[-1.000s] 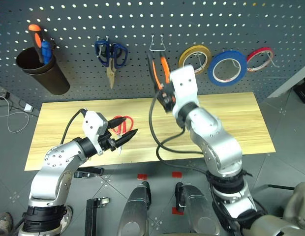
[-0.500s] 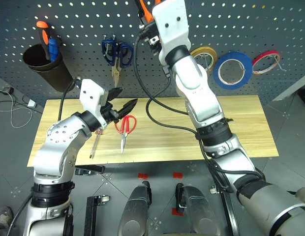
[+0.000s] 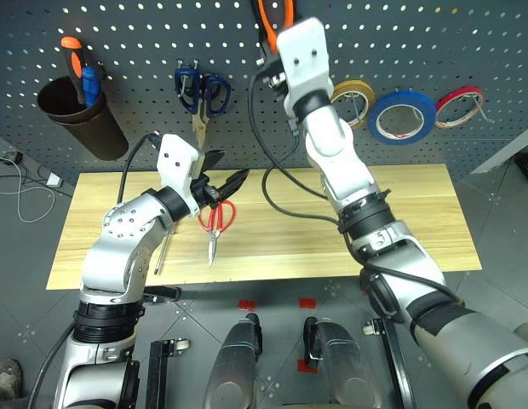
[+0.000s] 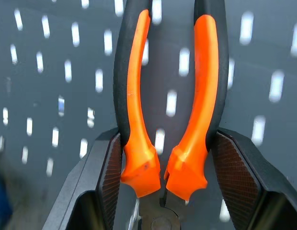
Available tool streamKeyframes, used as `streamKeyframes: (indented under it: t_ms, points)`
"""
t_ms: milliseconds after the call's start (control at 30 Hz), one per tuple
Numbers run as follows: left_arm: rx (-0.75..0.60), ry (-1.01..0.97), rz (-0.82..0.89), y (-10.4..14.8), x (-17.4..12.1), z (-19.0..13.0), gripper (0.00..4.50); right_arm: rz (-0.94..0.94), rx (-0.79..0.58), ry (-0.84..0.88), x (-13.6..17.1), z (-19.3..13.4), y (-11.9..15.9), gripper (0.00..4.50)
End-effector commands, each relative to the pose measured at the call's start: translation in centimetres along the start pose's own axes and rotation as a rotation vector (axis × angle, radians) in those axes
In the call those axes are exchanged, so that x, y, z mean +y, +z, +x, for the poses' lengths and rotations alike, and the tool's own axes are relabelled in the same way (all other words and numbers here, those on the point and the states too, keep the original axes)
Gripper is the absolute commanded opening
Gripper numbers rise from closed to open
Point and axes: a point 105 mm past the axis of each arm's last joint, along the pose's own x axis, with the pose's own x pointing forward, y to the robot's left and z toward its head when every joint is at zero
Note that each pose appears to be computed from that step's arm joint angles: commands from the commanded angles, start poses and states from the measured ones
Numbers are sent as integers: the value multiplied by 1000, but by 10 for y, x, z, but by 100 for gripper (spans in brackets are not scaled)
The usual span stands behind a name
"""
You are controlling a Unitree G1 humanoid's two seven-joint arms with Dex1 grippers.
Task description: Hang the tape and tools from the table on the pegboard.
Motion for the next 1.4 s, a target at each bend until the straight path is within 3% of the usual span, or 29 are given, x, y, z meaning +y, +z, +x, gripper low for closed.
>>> streamKeyframes:
  t_ms: [33, 233, 433, 500, 700, 800, 1000, 1300, 1400]
  points:
    - [-29, 9, 29, 4, 1, 0, 323, 7, -69, -40, -2, 5, 21, 249]
    - [4, 60, 28, -13, 3, -1, 323, 95, 50, -74, -7, -6, -6, 249]
    - [49, 93, -27, -32, 0, -2, 323, 132, 110, -78, -16, -16, -13, 443]
    - [70, 108, -35, -38, -1, -3, 323, 134, 123, -65, -17, -22, -13, 447]
    - [318, 311, -127, -96, -4, -39, 446, 295, 259, 249, 10, -95, -16, 450]
    - [486, 420, -178, -127, -7, -62, 446, 394, 344, 465, 29, -144, -11, 450]
    - [634, 500, -261, -161, -6, -63, 446, 400, 491, 645, 42, -198, -19, 450]
    - [749, 499, -322, -197, -9, -41, 446, 397, 501, 721, 46, -202, -17, 450]
    - [783, 462, -336, -204, -12, -39, 391, 411, 510, 743, 46, -203, -17, 450]
